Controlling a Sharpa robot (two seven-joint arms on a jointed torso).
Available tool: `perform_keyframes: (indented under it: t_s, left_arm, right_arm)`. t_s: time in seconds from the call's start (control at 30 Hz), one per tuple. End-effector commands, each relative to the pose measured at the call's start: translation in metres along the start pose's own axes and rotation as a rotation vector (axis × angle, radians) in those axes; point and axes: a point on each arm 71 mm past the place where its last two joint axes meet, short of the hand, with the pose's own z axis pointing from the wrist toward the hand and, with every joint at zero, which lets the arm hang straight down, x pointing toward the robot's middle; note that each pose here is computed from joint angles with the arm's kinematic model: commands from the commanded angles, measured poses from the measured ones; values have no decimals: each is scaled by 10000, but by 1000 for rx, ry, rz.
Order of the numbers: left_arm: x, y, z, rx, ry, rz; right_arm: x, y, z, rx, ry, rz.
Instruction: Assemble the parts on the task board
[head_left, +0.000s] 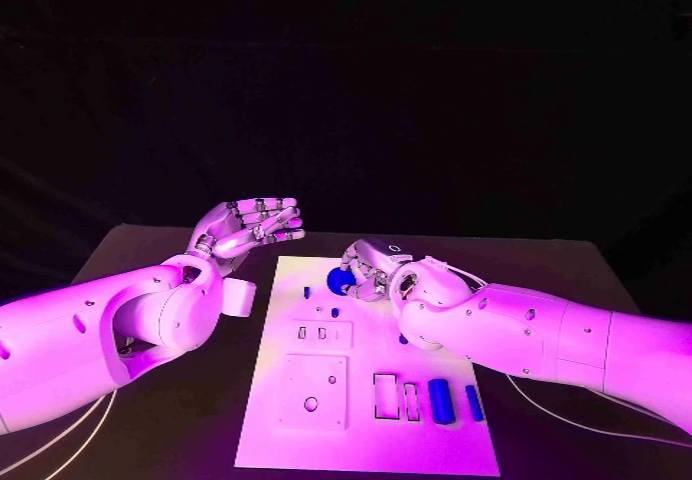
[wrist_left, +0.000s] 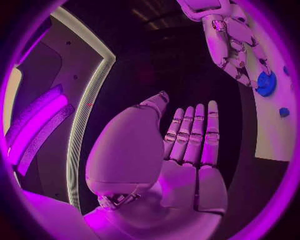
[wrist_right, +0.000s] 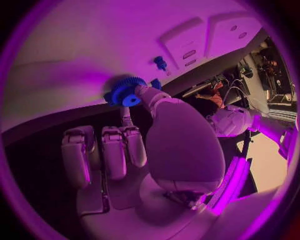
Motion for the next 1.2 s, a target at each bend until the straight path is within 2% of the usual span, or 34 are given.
perform_keyframes:
  t_s: [0.03, 0.23, 0.57, 0.97, 1.2]
  left_arm:
    - [26, -12, 5, 4, 19, -12]
    - [24, -11, 4, 2, 20, -12]
    - [19, -10, 3, 0, 18, -12]
    - [8, -9, 3, -1, 15, -10]
    - [0, -9, 0, -2, 13, -9]
  right_arm:
    - [20, 5, 3, 9, 4, -7]
    - [33, 23, 11, 0, 11, -1]
    - [72, 24, 4, -11, 64, -4]
    - [63, -59, -32, 2, 80, 1]
    - [76, -144, -51, 26, 120, 13]
